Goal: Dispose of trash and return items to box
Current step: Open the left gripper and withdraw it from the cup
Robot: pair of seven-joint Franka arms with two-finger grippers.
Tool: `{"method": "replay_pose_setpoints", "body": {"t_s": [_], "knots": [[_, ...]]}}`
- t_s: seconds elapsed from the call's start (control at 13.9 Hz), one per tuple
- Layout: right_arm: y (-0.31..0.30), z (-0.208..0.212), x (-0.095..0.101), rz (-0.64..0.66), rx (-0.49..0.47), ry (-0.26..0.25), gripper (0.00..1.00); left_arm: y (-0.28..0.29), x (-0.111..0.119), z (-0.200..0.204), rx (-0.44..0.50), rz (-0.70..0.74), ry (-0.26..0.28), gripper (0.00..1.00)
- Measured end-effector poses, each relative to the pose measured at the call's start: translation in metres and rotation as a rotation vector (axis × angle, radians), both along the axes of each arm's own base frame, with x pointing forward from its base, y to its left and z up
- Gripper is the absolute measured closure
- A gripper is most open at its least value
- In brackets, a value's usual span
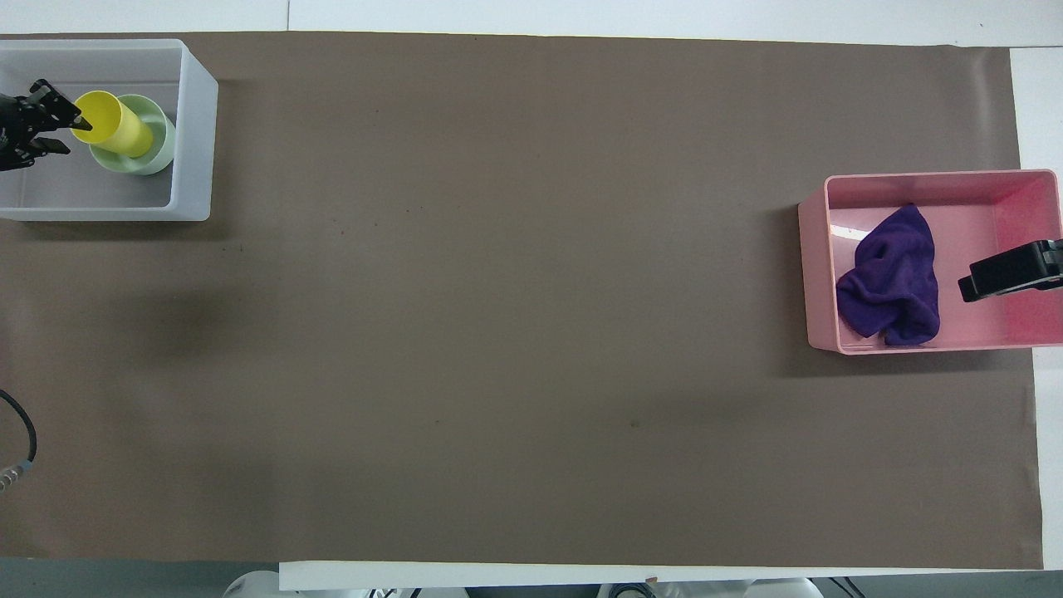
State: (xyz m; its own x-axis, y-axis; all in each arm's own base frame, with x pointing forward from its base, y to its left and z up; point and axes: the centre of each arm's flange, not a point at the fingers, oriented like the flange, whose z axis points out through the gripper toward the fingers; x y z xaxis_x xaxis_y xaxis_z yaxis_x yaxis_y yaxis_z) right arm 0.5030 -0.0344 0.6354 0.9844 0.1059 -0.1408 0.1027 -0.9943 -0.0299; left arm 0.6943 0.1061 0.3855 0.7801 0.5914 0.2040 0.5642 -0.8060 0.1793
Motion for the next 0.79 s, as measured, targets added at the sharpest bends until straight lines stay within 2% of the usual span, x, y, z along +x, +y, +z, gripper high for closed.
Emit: {"method": "replay_pose_setpoints", "body": {"t_s": [0.22, 0.36, 0.43, 0.58, 0.79], "knots": [[0.0, 0.0, 0.001, -0.002, -0.002, -0.007, 0.0, -0.005, -0.003, 0.025, 0.024, -0.035, 0.05, 0.03], [-0.001, -0.003, 0.004, -0.003, -0.004, -0.022, 0.0, -0.018, -0.02, 0.07, 0.046, -0.104, 0.118, 0.0], [-0.001, -0.004, 0.004, -0.003, -0.004, -0.02, 0.0, -0.032, -0.037, 0.099, 0.047, -0.173, 0.165, 0.0], [-0.001, -0.005, 0.004, -0.004, -0.005, -0.02, 0.0, -0.065, -0.076, 0.152, 0.044, -0.273, 0.233, 0.0], [-0.001, -0.005, 0.006, -0.006, -0.006, -0.034, 0.0, -0.118, -0.142, 0.207, 0.073, -0.394, 0.295, 0.0]]}}
